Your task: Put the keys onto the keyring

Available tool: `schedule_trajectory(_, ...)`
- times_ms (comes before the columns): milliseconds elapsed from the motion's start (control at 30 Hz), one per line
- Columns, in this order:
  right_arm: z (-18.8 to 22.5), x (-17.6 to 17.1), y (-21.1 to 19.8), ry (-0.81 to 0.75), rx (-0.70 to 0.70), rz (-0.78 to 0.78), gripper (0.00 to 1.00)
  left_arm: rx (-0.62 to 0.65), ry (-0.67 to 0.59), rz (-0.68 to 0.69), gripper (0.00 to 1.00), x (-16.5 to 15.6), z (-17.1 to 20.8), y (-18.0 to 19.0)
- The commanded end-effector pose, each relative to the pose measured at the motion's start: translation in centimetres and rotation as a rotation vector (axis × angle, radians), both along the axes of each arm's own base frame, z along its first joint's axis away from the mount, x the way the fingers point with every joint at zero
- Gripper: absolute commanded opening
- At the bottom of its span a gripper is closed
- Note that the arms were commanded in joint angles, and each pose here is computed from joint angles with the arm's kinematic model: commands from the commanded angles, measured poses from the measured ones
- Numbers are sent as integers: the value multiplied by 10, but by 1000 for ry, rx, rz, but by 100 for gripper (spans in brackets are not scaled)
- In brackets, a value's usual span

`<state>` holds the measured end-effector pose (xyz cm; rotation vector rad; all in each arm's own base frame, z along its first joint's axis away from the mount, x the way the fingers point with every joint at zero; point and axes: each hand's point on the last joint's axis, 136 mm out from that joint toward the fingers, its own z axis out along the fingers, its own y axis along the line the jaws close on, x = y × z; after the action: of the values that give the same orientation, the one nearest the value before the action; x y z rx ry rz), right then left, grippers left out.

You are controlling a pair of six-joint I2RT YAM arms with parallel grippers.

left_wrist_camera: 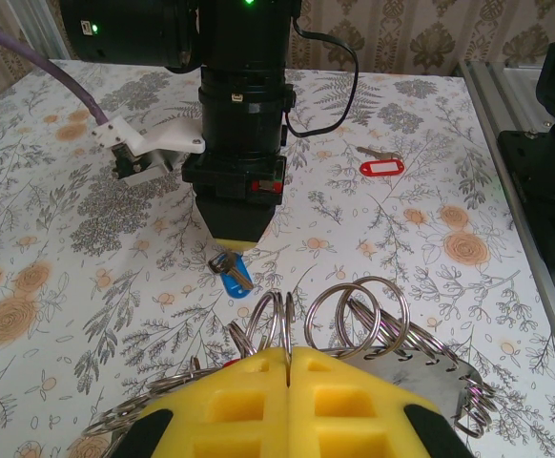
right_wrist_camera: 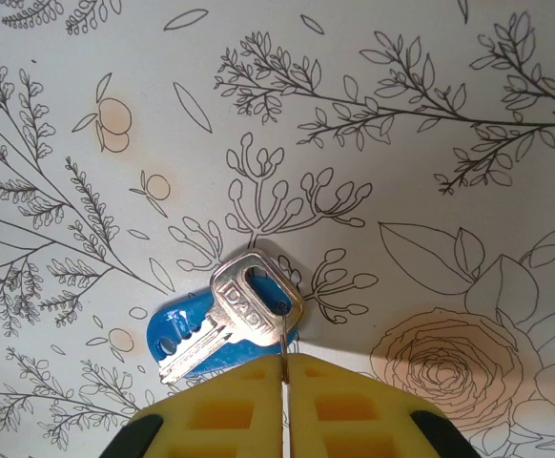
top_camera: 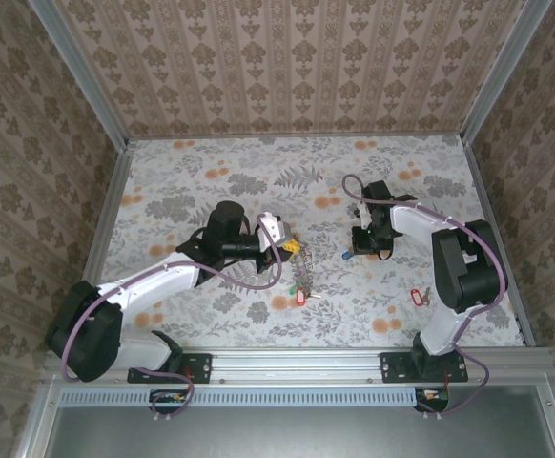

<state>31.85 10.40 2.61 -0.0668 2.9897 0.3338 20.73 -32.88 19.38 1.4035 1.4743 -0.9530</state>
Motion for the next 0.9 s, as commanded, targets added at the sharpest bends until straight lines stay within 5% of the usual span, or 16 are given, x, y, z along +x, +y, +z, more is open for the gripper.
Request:
schedule_trajectory(0, 6, 8, -1, -25, -15, -6, 14, -20, -17, -25, 0, -4, 9, -4)
schedule_trajectory(867, -4, 11, -6, -8, -56, 2, 23, -16, -19, -33, 0, -4, 8, -5)
